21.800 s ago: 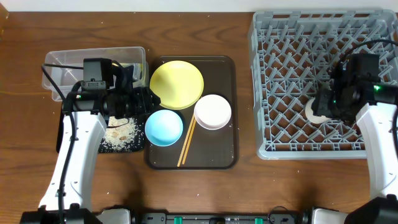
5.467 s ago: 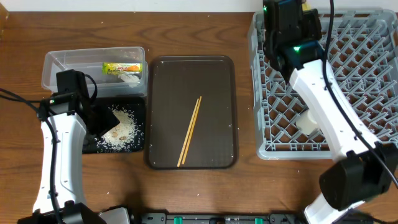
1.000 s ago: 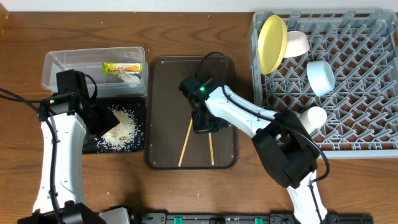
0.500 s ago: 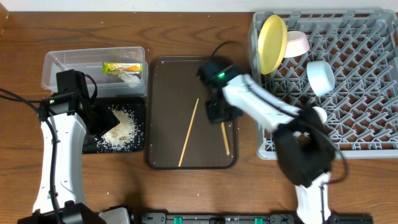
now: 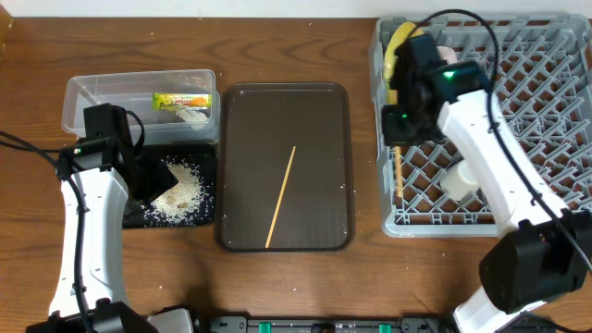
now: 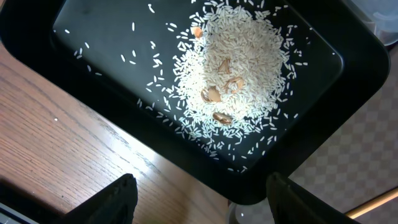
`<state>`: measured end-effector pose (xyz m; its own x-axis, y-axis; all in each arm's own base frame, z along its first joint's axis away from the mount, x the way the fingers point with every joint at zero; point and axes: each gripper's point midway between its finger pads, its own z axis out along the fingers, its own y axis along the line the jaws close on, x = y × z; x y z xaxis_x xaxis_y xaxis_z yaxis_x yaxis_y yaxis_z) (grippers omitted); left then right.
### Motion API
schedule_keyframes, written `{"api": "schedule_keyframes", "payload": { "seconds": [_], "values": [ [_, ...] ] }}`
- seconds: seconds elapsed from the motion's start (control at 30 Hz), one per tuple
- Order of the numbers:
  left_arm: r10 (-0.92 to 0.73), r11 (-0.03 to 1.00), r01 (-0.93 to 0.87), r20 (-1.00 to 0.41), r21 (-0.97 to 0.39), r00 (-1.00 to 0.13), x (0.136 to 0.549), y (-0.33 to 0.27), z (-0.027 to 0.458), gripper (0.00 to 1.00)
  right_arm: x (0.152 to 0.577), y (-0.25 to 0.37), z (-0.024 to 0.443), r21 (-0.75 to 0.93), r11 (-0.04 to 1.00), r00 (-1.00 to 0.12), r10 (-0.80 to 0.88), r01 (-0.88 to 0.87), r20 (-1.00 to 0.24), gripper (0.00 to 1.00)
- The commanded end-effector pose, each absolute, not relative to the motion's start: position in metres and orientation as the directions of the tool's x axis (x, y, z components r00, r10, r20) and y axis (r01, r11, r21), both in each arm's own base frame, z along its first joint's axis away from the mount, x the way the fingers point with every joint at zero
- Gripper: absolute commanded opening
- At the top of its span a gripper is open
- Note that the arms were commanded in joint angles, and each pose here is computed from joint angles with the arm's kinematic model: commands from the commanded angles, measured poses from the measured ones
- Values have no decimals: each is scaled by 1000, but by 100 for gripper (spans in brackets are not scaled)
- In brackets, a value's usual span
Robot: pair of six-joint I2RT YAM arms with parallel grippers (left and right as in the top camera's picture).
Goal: Sort waste into correct bins and load items into the dishwasher rack
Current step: 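Carry the chopstick to the rack's left edge and release it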
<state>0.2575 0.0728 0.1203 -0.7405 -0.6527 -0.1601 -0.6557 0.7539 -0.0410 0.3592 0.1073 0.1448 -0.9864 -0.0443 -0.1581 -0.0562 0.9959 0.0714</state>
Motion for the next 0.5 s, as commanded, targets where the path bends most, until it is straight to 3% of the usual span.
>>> {"api": "schedule_keyframes", "payload": {
  "seconds": [0.0,0.33,0.37,0.47],
  "values": [
    [-662,745,-666,-170,-42,-730,258,75,124,69,353,96,128,45,994,-990,-98,-103,-103,2],
    [-662,745,-666,-170,-42,-730,258,75,124,70,350,92,90,42,994,-990,-98,-102,-99,1],
    [-662,745,-666,-170,-42,-730,258,75,124,69,352,92,90,43,994,-990,-98,-103,-106,5],
    [-662,745,-666,-170,-42,-730,258,75,124,69,358,94,93,46,994,-987,-97,-104,-130,34]
  ]
}}
